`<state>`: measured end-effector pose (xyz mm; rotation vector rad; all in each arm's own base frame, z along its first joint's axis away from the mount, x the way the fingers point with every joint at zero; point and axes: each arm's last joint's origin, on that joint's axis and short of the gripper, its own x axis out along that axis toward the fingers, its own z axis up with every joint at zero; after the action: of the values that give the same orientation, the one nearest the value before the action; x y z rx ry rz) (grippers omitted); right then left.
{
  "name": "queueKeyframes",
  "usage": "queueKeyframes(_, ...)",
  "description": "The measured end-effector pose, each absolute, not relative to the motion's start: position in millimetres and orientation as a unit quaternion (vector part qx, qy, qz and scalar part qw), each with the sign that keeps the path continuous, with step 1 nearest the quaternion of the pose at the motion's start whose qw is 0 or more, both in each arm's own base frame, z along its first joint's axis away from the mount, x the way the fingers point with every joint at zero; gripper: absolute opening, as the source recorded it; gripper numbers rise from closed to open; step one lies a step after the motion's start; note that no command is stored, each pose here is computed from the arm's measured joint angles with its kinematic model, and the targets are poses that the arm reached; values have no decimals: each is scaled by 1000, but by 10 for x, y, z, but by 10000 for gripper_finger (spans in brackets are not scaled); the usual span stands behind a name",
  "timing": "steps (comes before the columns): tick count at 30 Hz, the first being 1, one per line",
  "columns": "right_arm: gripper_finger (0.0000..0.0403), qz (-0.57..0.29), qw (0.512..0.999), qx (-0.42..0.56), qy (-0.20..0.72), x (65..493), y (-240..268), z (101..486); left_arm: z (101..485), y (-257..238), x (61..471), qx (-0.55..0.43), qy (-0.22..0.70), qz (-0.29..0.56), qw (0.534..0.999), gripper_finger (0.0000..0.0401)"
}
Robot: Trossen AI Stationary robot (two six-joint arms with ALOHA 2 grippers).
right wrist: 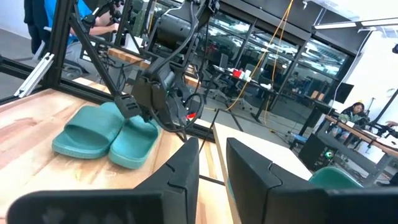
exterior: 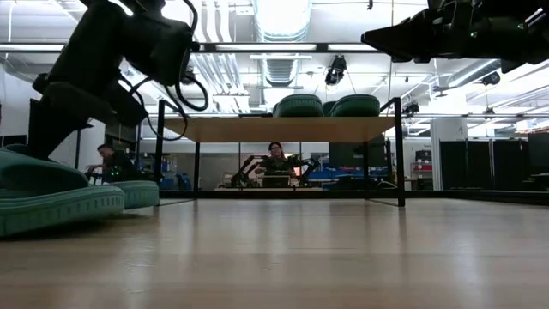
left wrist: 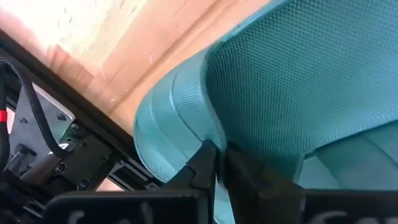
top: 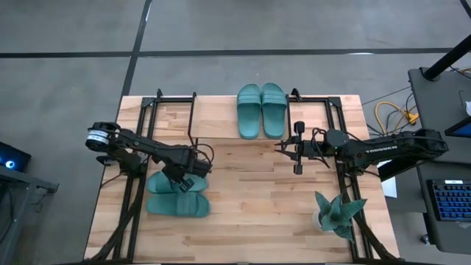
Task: Pick and place slides into the shelf
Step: Put the green slides on the shelf
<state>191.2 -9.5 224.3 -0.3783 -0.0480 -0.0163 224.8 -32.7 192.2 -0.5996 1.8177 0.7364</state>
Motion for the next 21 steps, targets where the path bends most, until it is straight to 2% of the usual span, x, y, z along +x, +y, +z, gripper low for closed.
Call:
queueKeyframes(8,73,-8,982,-188,-23,1913,-95,2242,2215,-315,2173,-258,737,282,558,2)
queueKeyframes(16,82,-6,984,-177,-34,1927,-94,2304,2660,-248,1924,-280,656,333,617,1)
queueKeyframes(18,82,30,980,-194,-35,1928,-73,2293,2723,-233,1872,-281,638,336,633,1)
queueKeyframes(21,84,129,955,-262,-49,1933,13,2254,2790,-222,1825,-285,623,334,647,1)
